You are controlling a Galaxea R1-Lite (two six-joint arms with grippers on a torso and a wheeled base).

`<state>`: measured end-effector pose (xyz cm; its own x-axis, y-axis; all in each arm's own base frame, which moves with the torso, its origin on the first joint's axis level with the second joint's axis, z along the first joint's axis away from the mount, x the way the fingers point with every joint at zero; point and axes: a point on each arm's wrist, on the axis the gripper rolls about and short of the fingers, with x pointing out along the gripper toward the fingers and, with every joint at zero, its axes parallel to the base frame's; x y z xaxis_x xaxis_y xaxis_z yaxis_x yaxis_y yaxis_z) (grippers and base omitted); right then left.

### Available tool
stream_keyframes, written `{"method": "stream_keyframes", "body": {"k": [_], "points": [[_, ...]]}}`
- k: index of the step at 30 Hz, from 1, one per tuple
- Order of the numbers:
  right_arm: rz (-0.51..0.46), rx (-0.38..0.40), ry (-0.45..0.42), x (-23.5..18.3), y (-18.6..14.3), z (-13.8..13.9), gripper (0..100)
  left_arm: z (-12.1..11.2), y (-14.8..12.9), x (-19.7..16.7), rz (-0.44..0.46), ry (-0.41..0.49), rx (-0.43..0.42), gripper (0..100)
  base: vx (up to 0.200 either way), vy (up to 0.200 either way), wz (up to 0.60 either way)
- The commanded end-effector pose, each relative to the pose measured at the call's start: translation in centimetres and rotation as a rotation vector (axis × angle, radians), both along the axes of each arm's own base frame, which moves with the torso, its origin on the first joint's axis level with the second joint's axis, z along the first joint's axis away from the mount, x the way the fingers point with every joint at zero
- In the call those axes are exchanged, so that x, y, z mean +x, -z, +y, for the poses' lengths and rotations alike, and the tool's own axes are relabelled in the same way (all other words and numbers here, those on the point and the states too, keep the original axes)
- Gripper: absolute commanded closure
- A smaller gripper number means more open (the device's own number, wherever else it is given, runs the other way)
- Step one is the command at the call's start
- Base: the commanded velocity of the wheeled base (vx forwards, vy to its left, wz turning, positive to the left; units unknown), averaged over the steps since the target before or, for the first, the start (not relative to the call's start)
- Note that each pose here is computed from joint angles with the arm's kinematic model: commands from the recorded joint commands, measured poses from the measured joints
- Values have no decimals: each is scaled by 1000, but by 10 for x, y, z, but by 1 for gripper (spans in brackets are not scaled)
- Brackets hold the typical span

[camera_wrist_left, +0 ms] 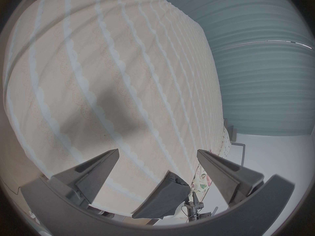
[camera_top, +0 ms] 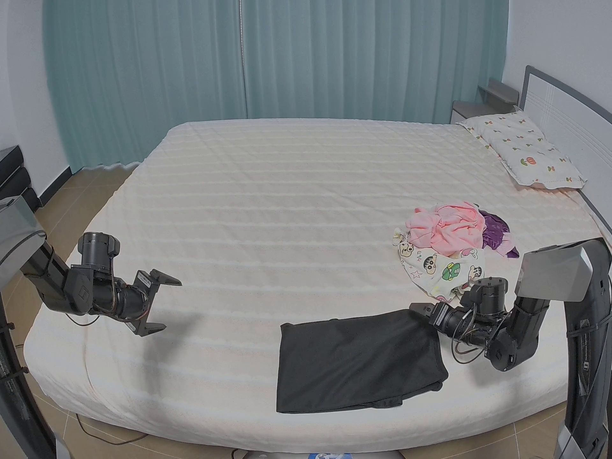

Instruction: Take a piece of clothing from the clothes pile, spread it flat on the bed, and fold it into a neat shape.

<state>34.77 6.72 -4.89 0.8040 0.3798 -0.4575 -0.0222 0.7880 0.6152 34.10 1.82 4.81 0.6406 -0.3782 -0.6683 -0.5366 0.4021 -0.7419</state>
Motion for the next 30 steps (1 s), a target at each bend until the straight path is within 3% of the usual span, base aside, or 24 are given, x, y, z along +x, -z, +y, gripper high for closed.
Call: {"method": "stream_keyframes", "body": {"k": [1, 7, 21, 30], "points": [[-1, -39, -100, -14, 5, -1, 0, 0, 1, 0, 3, 1, 0, 0, 0, 0, 0], [-4, -116, -222, -20, 15, 2, 0, 0, 1, 0, 3, 1, 0, 0, 0, 0, 0], [29, -105, -221, -30, 17, -11, 0, -1, 1, -1, 2, 8, 4, 0, 0, 0, 0], [20, -84, -301, -29, 17, 6, 0, -1, 1, -1, 3, 8, 4, 0, 0, 0, 0]]}}
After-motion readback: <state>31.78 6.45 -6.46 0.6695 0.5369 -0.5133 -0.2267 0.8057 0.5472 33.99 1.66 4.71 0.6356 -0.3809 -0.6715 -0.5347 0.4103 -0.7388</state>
